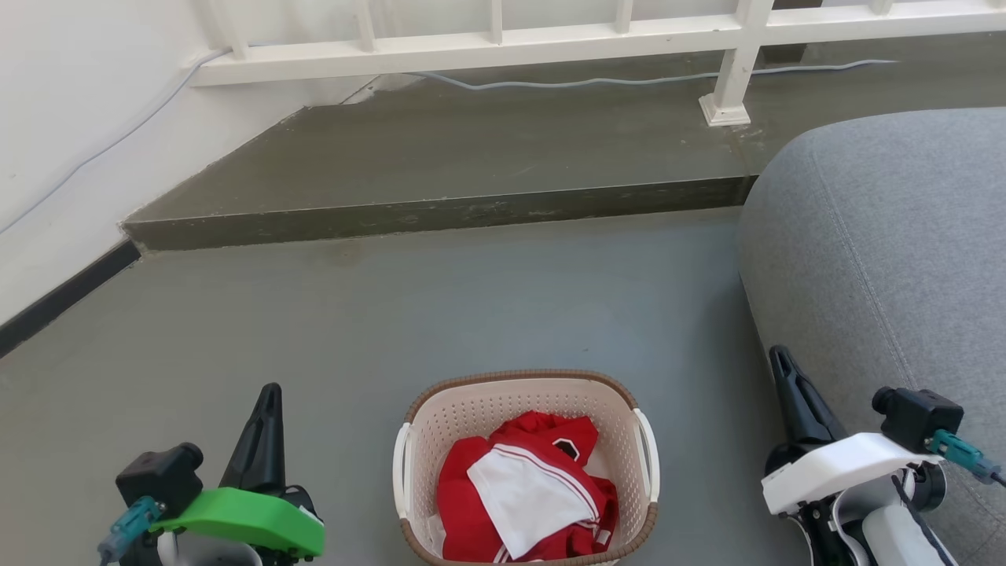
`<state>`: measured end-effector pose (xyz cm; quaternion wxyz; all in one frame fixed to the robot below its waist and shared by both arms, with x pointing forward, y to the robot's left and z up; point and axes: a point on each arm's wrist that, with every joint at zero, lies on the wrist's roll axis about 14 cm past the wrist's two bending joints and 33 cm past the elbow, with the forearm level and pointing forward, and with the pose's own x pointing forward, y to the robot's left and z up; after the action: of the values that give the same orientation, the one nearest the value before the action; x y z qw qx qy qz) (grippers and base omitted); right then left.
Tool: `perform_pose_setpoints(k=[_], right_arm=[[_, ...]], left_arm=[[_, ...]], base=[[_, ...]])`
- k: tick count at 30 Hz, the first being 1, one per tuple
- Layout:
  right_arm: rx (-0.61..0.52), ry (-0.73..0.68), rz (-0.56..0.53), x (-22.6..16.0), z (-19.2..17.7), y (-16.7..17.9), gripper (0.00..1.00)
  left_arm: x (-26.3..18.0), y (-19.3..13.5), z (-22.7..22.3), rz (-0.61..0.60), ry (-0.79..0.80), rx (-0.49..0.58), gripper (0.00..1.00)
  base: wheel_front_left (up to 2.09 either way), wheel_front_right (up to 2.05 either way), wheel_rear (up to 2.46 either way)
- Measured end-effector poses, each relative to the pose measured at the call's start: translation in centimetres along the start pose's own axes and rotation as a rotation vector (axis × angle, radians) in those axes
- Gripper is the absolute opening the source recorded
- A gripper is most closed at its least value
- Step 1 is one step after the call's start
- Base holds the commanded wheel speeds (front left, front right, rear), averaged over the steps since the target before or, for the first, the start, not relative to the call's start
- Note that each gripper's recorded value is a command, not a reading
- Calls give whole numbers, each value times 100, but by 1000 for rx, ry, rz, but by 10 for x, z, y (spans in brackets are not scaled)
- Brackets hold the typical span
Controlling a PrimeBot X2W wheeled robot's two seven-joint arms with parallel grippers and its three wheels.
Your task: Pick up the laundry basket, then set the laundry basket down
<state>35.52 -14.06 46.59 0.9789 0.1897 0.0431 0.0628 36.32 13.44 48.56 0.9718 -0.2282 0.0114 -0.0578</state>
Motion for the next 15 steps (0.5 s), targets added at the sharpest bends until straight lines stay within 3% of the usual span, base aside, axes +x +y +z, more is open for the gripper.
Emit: perform_pose_setpoints(k=[15], right_arm=[[206, 4, -70, 1, 3, -15, 0]], left_arm=[[-1, 14, -1, 65, 17, -191, 0]], base=[[0, 0, 0]])
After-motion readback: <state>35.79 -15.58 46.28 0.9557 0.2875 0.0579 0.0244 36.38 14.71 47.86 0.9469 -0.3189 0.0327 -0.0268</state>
